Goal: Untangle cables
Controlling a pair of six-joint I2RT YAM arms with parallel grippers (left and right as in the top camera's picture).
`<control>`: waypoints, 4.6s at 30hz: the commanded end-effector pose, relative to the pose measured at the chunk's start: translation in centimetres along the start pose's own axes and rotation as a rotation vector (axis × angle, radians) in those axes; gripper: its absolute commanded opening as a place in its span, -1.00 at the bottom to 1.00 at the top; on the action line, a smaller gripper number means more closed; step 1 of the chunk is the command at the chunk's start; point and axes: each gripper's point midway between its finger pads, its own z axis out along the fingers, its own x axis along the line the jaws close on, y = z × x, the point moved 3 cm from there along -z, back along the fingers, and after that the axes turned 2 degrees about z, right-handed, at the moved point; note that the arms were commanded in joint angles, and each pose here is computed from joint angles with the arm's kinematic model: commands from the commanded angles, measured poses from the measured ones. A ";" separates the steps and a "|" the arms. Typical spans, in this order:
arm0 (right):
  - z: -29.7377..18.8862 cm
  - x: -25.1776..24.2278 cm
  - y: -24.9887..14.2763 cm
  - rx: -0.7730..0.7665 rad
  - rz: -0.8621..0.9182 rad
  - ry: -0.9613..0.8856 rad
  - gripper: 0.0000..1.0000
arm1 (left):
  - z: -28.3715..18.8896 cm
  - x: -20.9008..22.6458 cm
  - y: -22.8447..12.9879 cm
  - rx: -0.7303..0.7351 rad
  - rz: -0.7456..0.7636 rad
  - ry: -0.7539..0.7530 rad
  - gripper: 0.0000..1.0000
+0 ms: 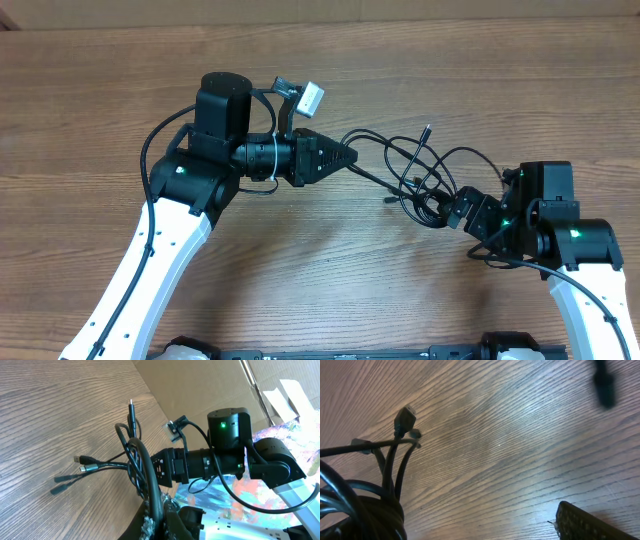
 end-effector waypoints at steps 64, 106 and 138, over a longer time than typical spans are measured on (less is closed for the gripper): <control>2.8 6.3 4.1 -0.089 -0.388 0.313 1.00 | 2.9 -12.7 -0.7 0.087 0.103 -0.398 -0.92; 6.5 -0.2 2.0 0.138 -0.284 0.002 1.00 | -2.2 -12.8 3.1 -0.001 0.197 -0.465 -0.91; -3.4 10.5 -2.9 -0.083 -1.017 0.841 1.00 | -2.3 -7.7 7.0 -0.217 -0.290 -0.255 -0.92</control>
